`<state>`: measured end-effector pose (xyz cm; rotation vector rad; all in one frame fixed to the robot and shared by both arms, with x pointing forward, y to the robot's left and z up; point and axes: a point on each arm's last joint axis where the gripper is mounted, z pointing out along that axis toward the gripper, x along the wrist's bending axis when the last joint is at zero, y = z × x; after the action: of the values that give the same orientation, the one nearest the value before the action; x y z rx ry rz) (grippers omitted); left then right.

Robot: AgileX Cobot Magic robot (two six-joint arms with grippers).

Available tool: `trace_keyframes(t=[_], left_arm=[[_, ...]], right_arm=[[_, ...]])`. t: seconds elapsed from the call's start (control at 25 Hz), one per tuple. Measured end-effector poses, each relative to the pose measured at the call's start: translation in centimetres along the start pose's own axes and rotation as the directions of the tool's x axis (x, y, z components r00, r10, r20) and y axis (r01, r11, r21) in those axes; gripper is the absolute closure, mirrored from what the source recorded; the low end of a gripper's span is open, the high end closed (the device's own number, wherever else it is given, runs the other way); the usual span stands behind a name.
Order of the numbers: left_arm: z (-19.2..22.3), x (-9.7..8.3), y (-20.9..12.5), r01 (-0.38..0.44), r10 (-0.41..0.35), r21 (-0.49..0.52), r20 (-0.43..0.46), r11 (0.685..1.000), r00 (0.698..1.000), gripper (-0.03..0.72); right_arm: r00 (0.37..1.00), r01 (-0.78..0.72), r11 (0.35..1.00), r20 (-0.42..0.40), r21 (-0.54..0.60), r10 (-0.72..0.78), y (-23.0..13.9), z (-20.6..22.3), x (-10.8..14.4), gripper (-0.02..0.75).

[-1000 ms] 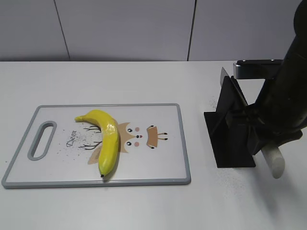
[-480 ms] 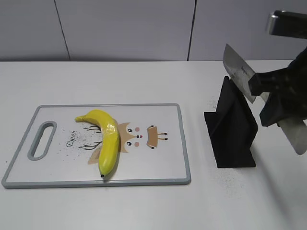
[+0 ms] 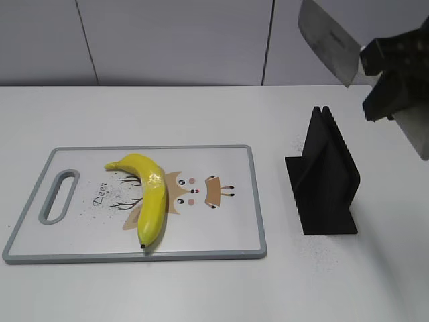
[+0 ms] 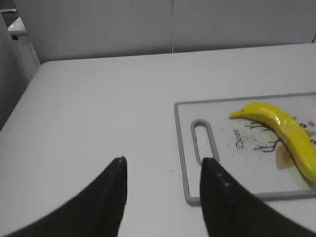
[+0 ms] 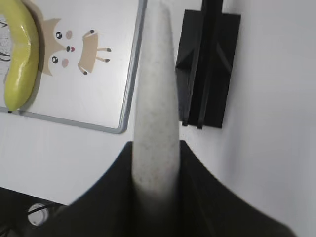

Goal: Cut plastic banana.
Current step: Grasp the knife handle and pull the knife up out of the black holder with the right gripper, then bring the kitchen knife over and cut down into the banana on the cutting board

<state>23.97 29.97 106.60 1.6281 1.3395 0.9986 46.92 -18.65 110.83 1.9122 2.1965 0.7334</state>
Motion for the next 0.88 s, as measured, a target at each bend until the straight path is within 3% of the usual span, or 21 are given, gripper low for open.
trace_keyframes(t=[0.16, 0.36, 0.52, 0.64, 0.76, 0.88], left_arm=[[2.1, 0.1, 1.8, 0.011, -0.011, 0.016, 0.011, 1.000, 1.000, 0.105], [6.4, 0.0, 3.4, 0.024, -0.032, 0.121, 0.064, 0.992, 0.997, 0.061], [9.8, -0.5, 5.3, -0.059, 0.027, 0.198, 0.161, 0.978, 0.987, 0.061], [12.1, -0.6, 7.8, -0.148, 0.098, 0.205, 0.235, 0.967, 0.967, 0.062], [14.9, -0.8, 10.0, -0.270, 0.191, 0.219, 0.325, 0.938, 0.926, 0.064], [17.8, -1.1, 11.7, -0.421, 0.291, 0.219, 0.450, 0.880, 0.844, 0.071]], right_arm=[[0.987, 0.161, 0.987, -0.019, 0.000, -0.161, 2.3, 0.8, 0.8, 0.578], [0.910, 0.415, 0.909, -0.041, 0.033, -0.414, 4.3, 3.4, 1.5, 0.578], [0.837, 0.548, 0.833, -0.069, 0.083, -0.543, 5.0, 6.0, 1.5, 0.578], [0.758, 0.651, 0.754, -0.134, 0.090, -0.638, 5.2, 7.7, 1.9, 0.578], [0.677, 0.729, 0.681, -0.208, 0.062, -0.706, 5.8, 9.2, 2.6, 0.578], [0.617, 0.775, 0.632, -0.248, 0.020, -0.747, 6.9, 10.4, 3.3, 0.578]])
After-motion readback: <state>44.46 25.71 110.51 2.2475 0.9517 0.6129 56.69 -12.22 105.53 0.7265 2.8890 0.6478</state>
